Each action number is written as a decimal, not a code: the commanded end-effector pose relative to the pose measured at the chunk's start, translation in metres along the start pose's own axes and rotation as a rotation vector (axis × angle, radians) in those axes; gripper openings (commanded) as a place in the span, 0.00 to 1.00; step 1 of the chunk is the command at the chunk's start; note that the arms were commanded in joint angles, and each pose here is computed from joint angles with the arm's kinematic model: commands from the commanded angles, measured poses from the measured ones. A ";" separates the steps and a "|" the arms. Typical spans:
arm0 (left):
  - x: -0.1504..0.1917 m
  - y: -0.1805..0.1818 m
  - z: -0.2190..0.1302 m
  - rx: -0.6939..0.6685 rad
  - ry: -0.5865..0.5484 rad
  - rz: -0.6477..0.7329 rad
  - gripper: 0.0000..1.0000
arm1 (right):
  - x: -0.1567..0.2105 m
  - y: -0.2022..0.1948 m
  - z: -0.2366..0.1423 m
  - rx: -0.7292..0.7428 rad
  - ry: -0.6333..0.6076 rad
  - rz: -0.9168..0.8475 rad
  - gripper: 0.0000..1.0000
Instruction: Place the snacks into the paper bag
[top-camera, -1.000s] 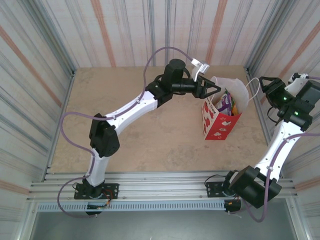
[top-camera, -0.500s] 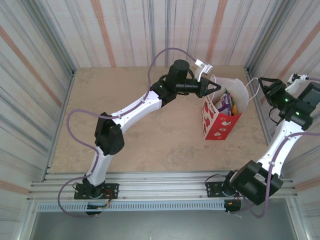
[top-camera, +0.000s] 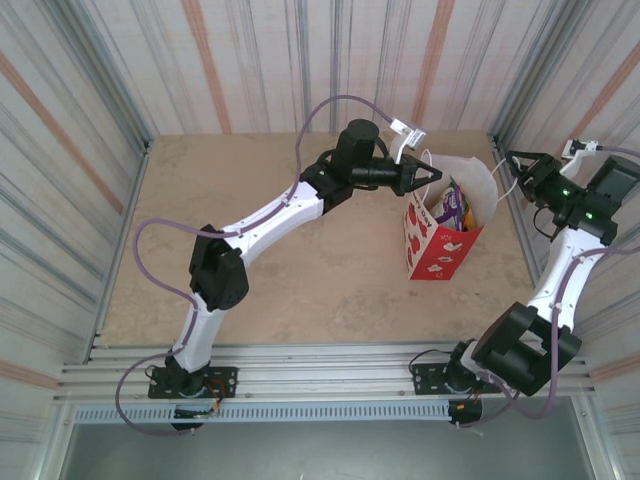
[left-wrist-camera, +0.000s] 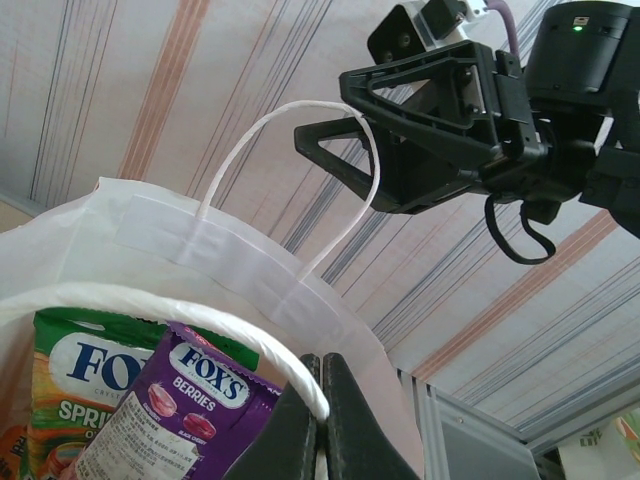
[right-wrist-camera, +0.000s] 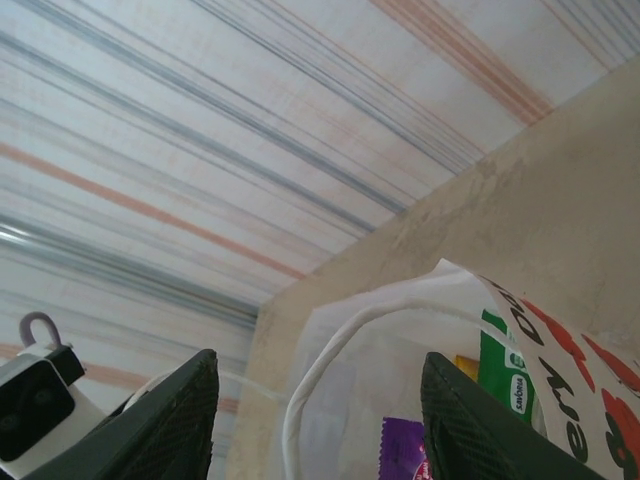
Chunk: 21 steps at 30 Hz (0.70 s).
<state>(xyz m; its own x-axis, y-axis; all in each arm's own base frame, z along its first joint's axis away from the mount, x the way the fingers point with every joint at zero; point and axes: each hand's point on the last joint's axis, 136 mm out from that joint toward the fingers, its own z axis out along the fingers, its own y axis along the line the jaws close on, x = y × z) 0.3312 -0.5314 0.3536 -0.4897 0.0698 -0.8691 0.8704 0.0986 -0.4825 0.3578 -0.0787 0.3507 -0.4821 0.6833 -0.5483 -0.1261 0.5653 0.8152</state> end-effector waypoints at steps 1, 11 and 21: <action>-0.014 -0.012 -0.011 0.009 -0.026 0.049 0.00 | 0.003 0.004 0.003 -0.045 0.027 0.001 0.53; -0.011 -0.009 -0.011 0.011 -0.022 0.051 0.00 | 0.002 0.006 0.007 -0.065 0.043 0.003 0.27; -0.040 -0.026 -0.045 -0.025 -0.046 0.118 0.00 | -0.004 0.052 0.000 -0.068 -0.013 -0.090 0.00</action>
<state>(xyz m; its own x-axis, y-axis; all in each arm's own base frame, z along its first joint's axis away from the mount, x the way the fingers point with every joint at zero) 0.3338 -0.5165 0.3566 -0.4727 0.0859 -0.8770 0.8784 0.1251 -0.4612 0.3620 -0.0665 0.3535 -0.5047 0.6736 -0.5399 -0.1504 0.5472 0.8234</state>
